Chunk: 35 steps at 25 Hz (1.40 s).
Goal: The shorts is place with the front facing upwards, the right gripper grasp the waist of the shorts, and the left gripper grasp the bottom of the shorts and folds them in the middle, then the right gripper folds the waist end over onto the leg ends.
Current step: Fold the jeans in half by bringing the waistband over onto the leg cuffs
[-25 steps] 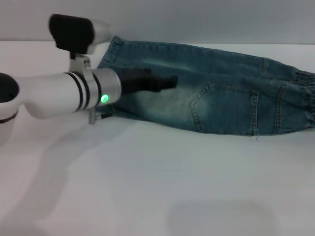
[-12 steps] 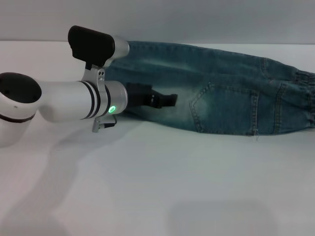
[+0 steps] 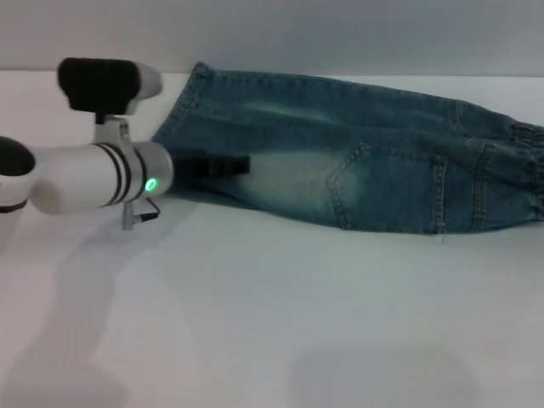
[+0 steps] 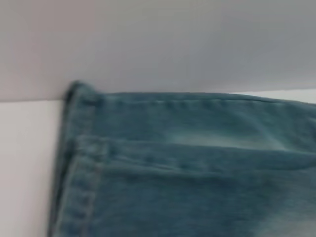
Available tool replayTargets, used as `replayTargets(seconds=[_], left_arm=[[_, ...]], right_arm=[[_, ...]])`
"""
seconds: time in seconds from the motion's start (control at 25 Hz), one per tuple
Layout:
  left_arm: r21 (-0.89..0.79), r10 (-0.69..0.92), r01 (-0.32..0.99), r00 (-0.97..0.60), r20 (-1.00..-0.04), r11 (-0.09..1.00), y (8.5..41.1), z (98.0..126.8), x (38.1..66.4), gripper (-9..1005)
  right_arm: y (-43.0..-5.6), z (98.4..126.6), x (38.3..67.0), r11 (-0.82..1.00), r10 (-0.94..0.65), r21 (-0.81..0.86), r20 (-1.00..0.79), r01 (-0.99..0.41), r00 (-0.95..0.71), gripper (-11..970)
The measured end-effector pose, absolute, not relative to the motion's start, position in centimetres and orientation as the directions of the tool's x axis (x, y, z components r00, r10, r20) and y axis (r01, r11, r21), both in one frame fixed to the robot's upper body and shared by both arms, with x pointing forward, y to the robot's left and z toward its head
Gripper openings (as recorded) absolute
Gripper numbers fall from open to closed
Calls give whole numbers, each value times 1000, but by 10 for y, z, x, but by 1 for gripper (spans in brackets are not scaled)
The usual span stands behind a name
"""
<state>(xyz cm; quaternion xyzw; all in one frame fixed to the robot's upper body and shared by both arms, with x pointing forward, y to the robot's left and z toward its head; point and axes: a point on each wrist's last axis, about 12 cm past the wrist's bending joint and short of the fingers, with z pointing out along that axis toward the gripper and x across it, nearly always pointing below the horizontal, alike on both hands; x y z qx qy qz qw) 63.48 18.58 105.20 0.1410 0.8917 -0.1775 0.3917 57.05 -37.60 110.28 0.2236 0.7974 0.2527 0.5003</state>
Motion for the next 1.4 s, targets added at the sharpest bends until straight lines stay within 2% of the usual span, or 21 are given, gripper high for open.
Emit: replayTargets(seconds=[0.92,1.2,1.4], left_arm=[[-168,-44,136,-638,-769,976,245,1041,635,860],[-239,-83,209,-563,-822,948,233,1062,629,860],[-214,-38,311,-486,-873,926,210,1084,627,860]], right_arm=[[-368,1101,582,772,605,629,-680,94,-415,637],[-368,1103,583,783,591,616,-694,84,-411,637],[-369,1102,584,791,583,606,-703,86,-407,637]])
